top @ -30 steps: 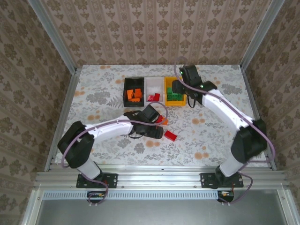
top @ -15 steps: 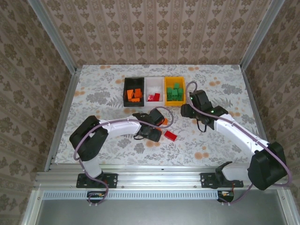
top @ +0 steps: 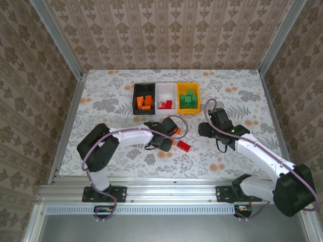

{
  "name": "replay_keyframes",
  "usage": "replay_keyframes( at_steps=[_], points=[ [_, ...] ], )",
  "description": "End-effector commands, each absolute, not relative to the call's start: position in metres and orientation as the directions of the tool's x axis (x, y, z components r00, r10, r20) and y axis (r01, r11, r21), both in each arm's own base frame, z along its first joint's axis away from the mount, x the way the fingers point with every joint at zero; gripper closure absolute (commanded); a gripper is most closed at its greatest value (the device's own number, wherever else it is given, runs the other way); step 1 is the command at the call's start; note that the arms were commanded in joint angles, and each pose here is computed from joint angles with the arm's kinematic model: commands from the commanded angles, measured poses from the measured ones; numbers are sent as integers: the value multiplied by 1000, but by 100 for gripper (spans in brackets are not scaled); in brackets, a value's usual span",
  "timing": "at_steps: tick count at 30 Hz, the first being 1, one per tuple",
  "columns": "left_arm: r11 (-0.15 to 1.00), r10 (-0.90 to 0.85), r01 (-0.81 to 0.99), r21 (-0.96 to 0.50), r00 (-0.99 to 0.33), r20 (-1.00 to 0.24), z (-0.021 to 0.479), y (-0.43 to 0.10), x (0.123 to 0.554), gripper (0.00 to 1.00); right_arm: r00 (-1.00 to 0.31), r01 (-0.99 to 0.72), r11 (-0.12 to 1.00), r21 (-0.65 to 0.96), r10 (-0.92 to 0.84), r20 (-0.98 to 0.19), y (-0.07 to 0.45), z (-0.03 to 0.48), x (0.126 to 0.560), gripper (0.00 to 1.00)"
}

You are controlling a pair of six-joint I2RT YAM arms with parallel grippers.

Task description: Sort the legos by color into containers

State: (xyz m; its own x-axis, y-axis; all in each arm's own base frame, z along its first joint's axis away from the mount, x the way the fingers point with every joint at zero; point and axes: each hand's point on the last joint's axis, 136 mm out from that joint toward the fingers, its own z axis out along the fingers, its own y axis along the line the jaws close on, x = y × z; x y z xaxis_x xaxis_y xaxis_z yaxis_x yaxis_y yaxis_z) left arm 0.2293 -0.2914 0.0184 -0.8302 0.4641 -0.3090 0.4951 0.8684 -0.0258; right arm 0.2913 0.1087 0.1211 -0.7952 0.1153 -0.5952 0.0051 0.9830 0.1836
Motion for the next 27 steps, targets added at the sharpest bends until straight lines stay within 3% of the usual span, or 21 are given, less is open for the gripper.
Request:
replay_keyframes(
  at_steps=[1,22,27],
  points=[
    [856,473,515,-41,-813,-340,21,-300,232,53,-791,1,978,206,127,-598,110,125,287,43],
    [839,499,544,-24,-786,-366,54,-303,215,67,-788,-6,977,213,126,-603,112,125,289,44],
    [845,477,536,-4,-755,-450,106,-302,235,68,-785,-6,977,211,126,-606,111,125,288,44]
  ],
)
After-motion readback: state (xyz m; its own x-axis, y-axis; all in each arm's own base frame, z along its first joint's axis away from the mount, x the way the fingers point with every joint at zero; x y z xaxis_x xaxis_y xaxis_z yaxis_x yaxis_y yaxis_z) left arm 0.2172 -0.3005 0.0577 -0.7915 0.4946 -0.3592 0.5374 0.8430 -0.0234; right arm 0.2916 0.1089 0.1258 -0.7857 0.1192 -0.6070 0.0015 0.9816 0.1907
